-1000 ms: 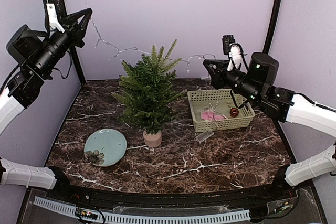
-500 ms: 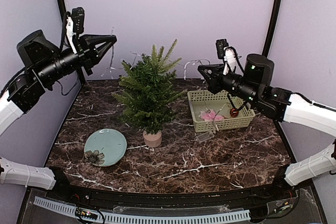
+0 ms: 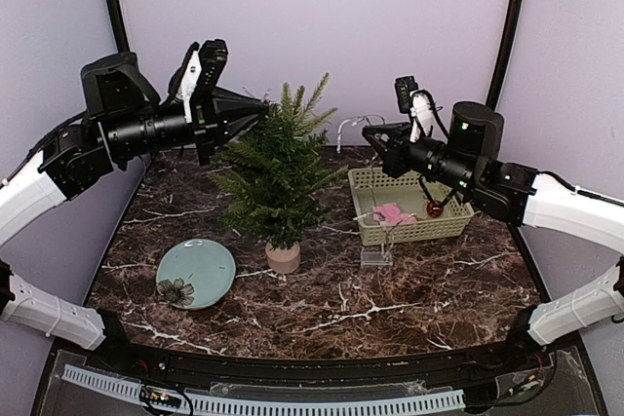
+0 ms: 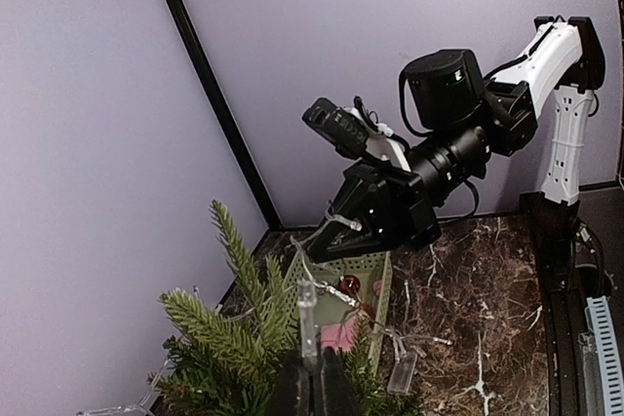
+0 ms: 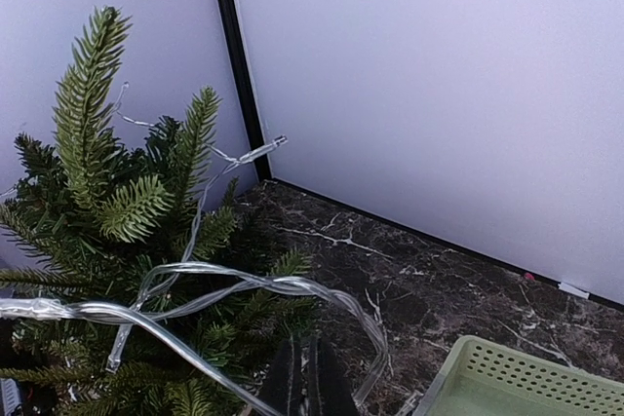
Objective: Decorate the small christmas tree
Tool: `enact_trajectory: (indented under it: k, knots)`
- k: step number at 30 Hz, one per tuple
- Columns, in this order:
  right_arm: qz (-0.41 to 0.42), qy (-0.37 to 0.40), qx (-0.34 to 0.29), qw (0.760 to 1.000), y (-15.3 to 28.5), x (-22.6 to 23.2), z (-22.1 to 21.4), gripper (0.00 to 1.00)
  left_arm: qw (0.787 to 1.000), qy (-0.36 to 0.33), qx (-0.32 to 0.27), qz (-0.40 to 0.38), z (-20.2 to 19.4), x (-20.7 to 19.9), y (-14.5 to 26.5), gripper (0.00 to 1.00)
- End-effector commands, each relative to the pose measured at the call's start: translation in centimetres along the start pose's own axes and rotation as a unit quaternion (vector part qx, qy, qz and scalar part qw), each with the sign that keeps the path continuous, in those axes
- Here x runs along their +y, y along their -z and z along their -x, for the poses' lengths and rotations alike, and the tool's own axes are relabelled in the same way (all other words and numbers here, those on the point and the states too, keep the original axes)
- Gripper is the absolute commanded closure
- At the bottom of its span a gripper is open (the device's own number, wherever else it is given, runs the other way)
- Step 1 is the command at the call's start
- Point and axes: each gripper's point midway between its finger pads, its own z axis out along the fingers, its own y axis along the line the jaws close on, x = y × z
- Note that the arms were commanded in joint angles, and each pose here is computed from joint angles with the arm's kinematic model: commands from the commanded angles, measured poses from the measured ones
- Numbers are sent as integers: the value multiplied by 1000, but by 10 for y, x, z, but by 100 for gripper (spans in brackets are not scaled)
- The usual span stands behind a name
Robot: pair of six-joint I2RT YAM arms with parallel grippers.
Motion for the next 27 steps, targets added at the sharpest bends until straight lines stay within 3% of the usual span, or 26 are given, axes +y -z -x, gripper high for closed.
enact_trajectory:
  k: [1, 10, 16, 27]
  knots:
    - [18, -5, -26, 999, 0, 9, 20, 100, 999, -46, 11, 1, 7, 3, -11, 100]
    - [22, -5, -23, 999, -2, 12, 18, 100, 995, -104, -4, 2, 46, 12, -16, 100]
    - [22, -5, -22, 999, 0, 12, 16, 100, 992, -98, 75, -30, -1, 2, -33, 99]
    - [24, -8, -13, 1000, 0, 12, 10, 100, 985, -95, 137, -44, -45, -6, -42, 95]
